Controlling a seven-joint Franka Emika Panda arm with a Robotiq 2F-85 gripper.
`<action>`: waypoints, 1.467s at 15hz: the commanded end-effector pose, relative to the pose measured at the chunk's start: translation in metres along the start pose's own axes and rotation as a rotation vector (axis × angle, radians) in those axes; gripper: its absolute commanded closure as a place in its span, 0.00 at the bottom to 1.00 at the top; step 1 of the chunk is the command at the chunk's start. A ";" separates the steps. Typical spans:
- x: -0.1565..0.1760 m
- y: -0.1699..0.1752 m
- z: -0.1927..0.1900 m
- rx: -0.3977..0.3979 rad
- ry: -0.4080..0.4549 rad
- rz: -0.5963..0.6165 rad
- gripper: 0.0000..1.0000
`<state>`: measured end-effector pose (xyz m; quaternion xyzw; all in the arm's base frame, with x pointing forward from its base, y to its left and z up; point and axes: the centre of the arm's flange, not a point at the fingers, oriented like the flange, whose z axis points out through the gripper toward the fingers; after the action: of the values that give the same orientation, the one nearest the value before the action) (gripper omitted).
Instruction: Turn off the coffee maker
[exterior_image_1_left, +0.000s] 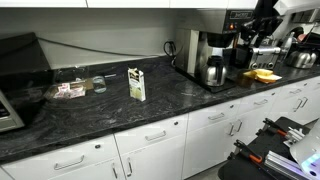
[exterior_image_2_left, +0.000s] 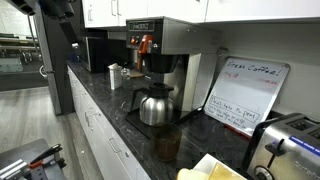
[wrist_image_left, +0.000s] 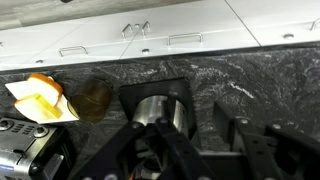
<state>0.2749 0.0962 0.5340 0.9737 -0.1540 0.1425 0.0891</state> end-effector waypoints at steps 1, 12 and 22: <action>0.010 0.024 -0.001 0.092 0.100 0.134 0.82; 0.051 0.072 0.022 0.201 0.354 0.250 1.00; 0.071 0.079 0.018 0.222 0.467 0.211 1.00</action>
<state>0.3087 0.0084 0.5543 0.9011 -0.2242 0.3711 0.0008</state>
